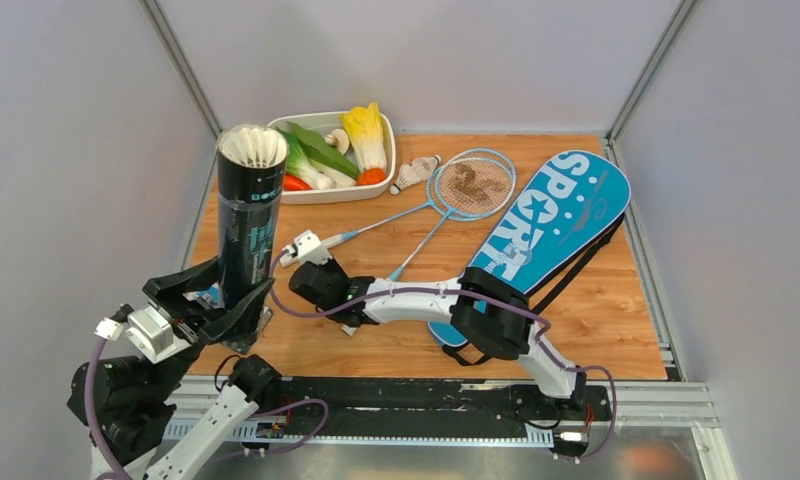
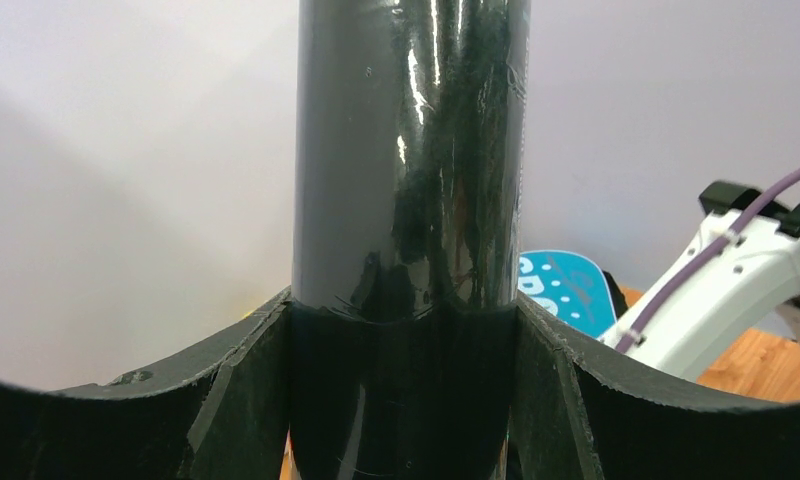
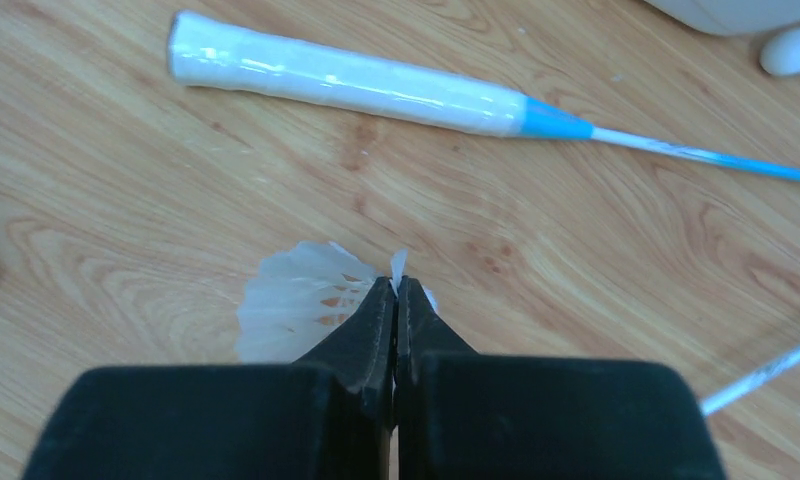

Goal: Pack up the badminton gear

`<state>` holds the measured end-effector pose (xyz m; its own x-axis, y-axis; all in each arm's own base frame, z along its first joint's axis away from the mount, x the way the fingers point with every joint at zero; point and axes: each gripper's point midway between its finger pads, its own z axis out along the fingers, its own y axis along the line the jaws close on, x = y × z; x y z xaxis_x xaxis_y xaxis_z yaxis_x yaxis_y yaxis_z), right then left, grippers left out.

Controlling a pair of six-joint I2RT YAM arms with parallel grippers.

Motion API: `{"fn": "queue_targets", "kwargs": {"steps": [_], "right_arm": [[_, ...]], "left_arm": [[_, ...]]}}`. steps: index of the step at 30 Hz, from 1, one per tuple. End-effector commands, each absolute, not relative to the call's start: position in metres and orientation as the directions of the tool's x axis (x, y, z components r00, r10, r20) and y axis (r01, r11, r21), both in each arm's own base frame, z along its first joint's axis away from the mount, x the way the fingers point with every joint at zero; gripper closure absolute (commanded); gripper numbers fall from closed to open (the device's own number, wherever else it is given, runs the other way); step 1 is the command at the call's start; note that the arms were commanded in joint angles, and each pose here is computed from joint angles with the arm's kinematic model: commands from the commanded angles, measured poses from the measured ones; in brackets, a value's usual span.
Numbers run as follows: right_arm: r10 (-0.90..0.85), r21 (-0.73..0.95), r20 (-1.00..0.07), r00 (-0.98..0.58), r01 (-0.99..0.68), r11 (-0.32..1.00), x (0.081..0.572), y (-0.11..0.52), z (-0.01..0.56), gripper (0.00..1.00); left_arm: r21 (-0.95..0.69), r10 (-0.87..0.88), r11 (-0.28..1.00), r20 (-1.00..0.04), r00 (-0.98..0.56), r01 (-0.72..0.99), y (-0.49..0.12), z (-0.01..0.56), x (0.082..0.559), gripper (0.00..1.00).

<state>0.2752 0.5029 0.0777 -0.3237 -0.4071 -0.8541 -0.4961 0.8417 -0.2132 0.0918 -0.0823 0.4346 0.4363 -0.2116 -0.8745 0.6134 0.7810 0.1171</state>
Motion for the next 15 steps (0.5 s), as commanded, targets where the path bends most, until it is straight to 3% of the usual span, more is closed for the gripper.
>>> {"fn": "queue_targets", "kwargs": {"steps": [1, 7, 15], "right_arm": [[-0.253, -0.065, -0.883, -0.396, -0.431, 0.9, 0.299, 0.471, 0.116, 1.0], [-0.064, 0.156, -0.889, -0.454, -0.431, 0.889, 0.329, 0.417, 0.179, 1.0], [0.22, 0.47, -0.858, -0.464, -0.538, 0.699, 0.355, 0.283, 0.314, 1.0]], "left_arm": [[0.123, -0.194, 0.799, -0.874, 0.446, 0.588, -0.079, 0.431, 0.096, 0.74], [0.166, -0.091, 0.806, -0.913, 0.397, 0.568, -0.086, 0.395, 0.115, 0.74], [0.245, 0.114, 0.756, -0.963, 0.246, 0.607, -0.112, 0.321, 0.148, 0.72]]}}
